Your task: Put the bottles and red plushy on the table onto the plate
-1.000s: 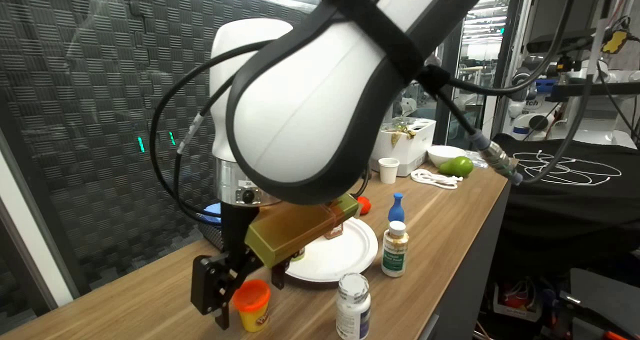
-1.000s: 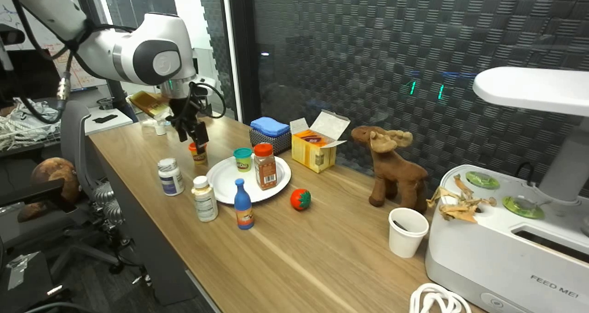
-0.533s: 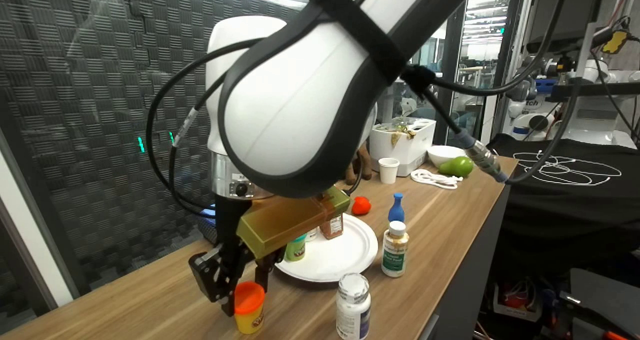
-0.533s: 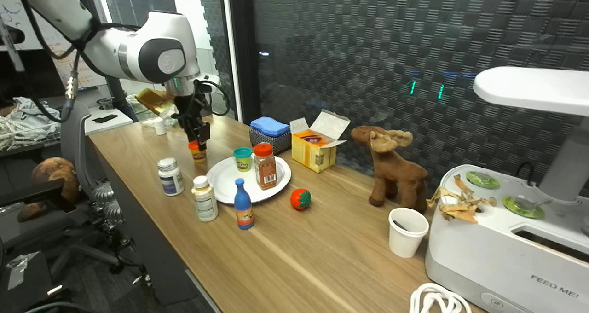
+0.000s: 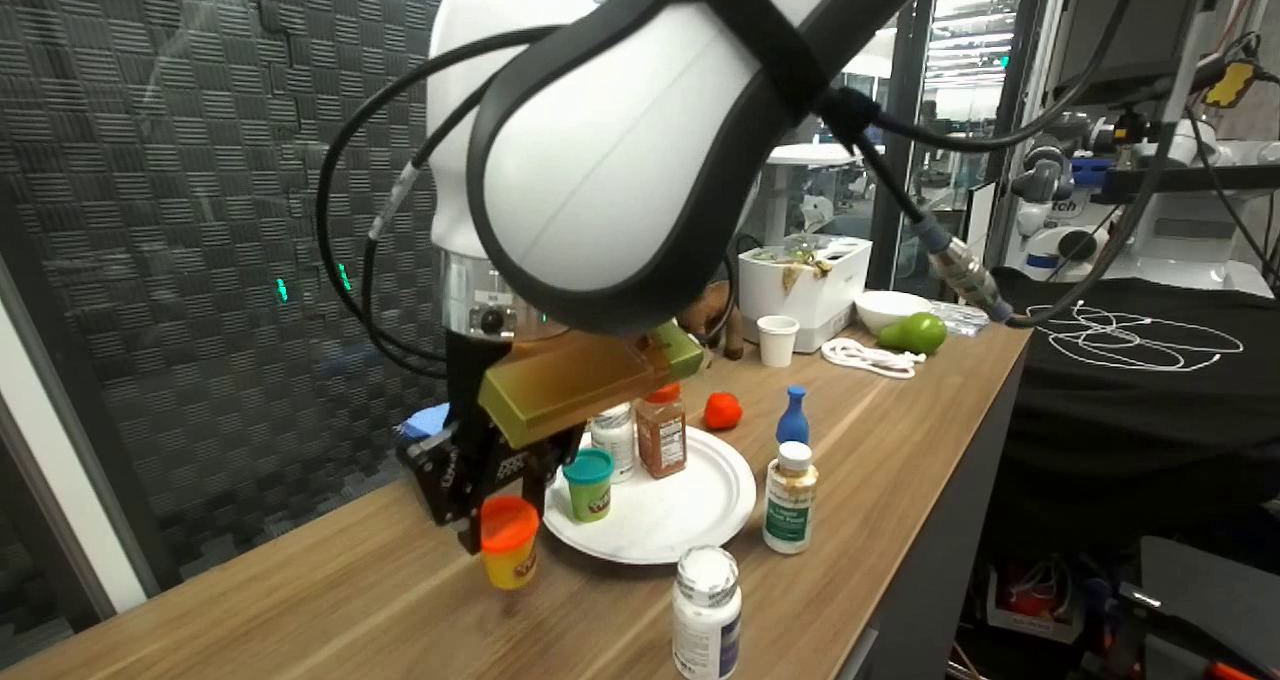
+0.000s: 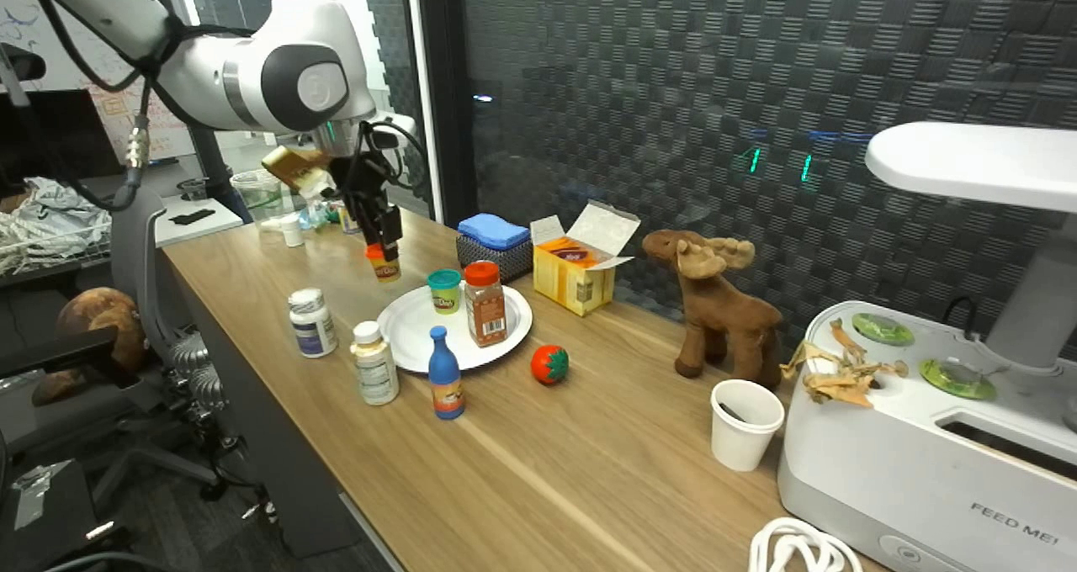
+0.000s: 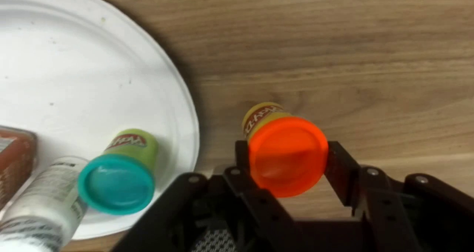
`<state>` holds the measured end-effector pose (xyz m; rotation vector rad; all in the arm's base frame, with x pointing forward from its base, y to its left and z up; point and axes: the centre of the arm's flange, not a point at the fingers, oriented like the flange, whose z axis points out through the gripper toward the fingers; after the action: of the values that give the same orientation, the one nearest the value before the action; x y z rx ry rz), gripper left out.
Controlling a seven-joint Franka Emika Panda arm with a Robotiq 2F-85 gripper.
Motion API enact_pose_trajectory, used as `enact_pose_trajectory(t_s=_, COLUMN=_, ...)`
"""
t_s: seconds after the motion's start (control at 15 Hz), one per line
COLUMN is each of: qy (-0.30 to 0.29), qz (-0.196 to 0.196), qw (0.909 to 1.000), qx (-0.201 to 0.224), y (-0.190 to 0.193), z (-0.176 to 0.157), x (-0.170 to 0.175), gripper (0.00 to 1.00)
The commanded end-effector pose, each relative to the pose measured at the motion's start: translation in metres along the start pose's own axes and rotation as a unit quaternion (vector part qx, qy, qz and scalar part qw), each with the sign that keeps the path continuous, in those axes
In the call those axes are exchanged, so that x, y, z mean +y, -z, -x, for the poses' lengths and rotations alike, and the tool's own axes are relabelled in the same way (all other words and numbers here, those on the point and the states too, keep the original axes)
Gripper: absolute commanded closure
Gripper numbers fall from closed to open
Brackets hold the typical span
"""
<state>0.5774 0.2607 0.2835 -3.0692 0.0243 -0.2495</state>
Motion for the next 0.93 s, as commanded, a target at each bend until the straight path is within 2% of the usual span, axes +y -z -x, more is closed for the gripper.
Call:
enact_pose_trajectory(t_s=0.0, qy=-0.055, qz=0.027, qw=0.9976, qx=0.031, y=0.047, z=-0.007, x=0.026, gripper=0.71)
enact_pose_trajectory(t_s=0.2, qy=-0.089, qz=0.046, qw=0.9941, qx=0.041, y=0.060, z=-0.009, x=0.054, gripper=0.71)
enact_pose_trajectory(t_s=0.33, qy=-0.105, qz=0.054, qw=0.9925, qx=0.031, y=0.061, z=-0.007, x=0.068, gripper=0.71)
enact_pose_trajectory(t_s=0.6, qy=-0.117, qz=0.057, qw=0.9915, qx=-0.003, y=0.051, z=0.008, x=0.084, gripper=0.71)
enact_pose_trajectory(t_s=0.87, qy=-0.124, qz=0.061, qw=0.9904, qx=-0.007, y=0.051, z=0.015, x=0.094, gripper=0.71)
